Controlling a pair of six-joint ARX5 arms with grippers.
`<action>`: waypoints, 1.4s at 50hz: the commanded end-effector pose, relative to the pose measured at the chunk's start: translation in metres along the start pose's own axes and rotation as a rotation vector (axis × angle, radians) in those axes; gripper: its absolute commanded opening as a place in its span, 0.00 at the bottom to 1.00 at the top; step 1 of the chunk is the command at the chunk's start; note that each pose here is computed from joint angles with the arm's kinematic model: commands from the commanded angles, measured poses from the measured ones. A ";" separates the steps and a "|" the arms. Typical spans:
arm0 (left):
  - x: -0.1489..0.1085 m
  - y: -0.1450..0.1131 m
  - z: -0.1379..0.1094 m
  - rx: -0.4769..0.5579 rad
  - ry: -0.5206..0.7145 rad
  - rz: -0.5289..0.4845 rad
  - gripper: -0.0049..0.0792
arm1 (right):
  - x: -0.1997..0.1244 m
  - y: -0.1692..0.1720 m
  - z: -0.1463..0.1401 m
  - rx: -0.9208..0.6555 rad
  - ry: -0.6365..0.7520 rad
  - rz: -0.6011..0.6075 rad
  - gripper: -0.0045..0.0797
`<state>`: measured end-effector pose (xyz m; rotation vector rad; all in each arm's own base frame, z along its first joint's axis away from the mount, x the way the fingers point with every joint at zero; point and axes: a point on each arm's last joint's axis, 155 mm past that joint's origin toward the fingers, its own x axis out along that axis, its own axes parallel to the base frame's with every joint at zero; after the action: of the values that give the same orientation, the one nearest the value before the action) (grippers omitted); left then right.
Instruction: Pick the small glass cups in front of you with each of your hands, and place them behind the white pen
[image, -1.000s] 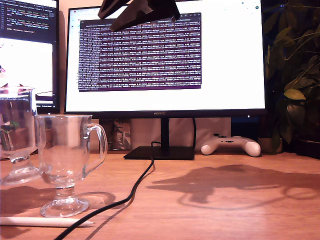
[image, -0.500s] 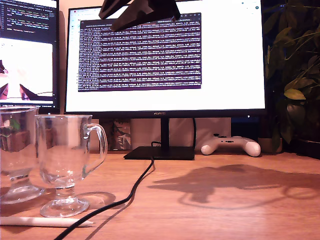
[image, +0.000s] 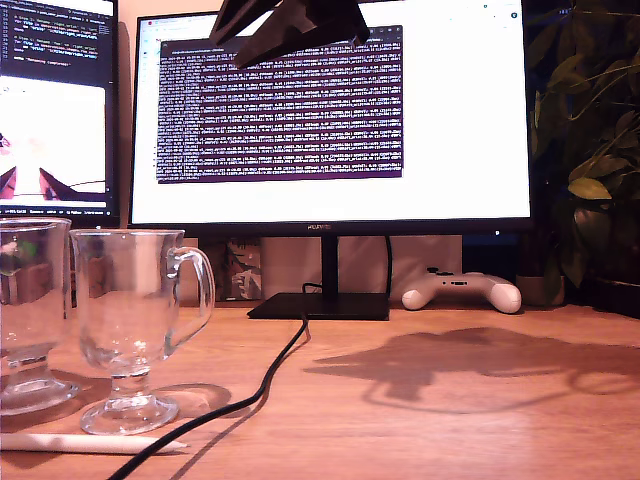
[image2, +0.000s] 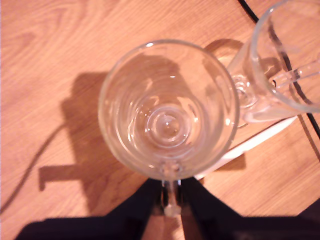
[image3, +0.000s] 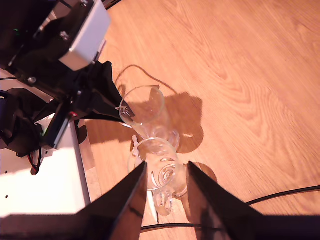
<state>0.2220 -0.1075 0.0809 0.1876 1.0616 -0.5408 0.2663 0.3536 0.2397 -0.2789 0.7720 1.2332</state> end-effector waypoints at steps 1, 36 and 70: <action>0.006 -0.002 -0.006 -0.004 0.015 -0.008 0.03 | 0.001 0.002 0.002 -0.011 -0.006 0.006 0.32; 0.005 -0.008 -0.003 0.003 -0.001 -0.040 0.09 | 0.001 0.001 0.005 -0.018 -0.017 0.004 0.32; -0.002 -0.010 0.002 -0.009 -0.027 -0.039 0.18 | 0.001 0.001 0.005 -0.017 -0.017 0.004 0.32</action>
<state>0.2212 -0.1148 0.0840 0.1665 1.0493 -0.5715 0.2677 0.3547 0.2413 -0.2779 0.7610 1.2339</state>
